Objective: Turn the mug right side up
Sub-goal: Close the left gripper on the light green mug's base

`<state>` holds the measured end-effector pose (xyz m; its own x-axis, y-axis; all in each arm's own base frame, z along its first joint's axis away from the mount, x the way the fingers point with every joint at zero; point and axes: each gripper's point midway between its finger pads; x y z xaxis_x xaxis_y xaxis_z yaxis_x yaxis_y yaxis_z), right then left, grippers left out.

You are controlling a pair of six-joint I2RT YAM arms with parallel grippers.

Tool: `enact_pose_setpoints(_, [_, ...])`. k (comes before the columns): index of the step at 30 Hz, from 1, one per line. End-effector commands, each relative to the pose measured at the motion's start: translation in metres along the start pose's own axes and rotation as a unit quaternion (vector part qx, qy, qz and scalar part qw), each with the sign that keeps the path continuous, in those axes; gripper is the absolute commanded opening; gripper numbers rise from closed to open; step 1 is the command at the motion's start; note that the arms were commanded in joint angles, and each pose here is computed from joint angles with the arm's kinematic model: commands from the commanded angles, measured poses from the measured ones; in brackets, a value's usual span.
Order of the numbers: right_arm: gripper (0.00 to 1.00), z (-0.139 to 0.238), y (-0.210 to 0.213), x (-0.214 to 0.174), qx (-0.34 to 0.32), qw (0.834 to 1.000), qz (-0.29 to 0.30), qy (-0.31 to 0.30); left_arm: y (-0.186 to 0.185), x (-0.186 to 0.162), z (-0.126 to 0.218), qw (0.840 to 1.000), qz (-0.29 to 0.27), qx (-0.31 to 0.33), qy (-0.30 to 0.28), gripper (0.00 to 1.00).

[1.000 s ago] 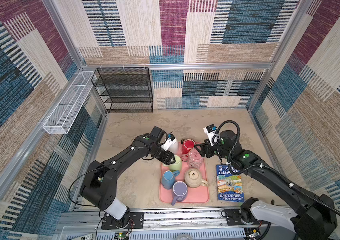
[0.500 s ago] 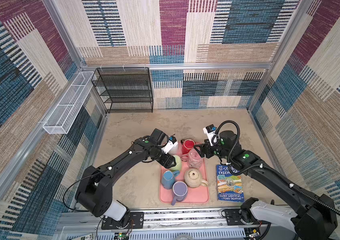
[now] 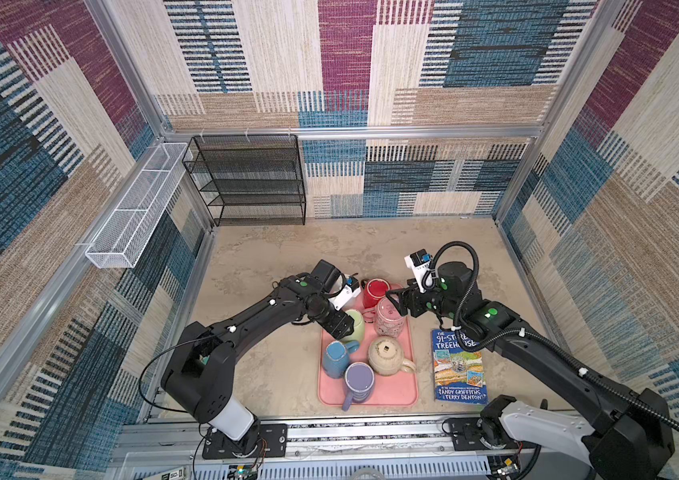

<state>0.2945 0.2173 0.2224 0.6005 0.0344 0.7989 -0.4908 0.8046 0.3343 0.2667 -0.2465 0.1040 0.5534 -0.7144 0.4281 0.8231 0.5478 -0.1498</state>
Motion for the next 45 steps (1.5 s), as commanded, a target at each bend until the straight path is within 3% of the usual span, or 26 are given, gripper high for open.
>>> enact_pose_setpoints(1, [0.85, 0.001, -0.001, 0.006, -0.005, 1.0, 0.0, -0.014, 0.008, 0.007, -0.001, 1.0, -0.016, 0.021, -0.007, 0.77])
enact_pose_setpoints(28, [0.85, -0.001, 0.0, 0.005, -0.005, 1.0, 0.001, -0.01, 0.019, 0.004, -0.004, 0.996, -0.046, 0.072, 0.014, 0.41])
enact_pose_setpoints(39, [0.84, -0.001, 0.0, 0.005, -0.006, 1.0, 0.001, -0.009, 0.02, 0.001, -0.011, 0.994, -0.078, 0.071, 0.037, 0.47])
enact_pose_setpoints(45, [0.84, -0.002, 0.0, 0.004, -0.005, 1.0, 0.001, -0.008, 0.021, -0.002, -0.014, 0.992, -0.091, 0.071, 0.045, 0.39])
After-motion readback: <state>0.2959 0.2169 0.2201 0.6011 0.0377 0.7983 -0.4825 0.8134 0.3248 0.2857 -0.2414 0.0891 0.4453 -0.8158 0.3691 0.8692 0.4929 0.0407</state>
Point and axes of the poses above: each gripper's point midway between its finger pads, its own z axis back along the fingers, its own y axis along the line the jaws close on, x = y × z, and after that the axes turned 7 degrees about -z, right-handed
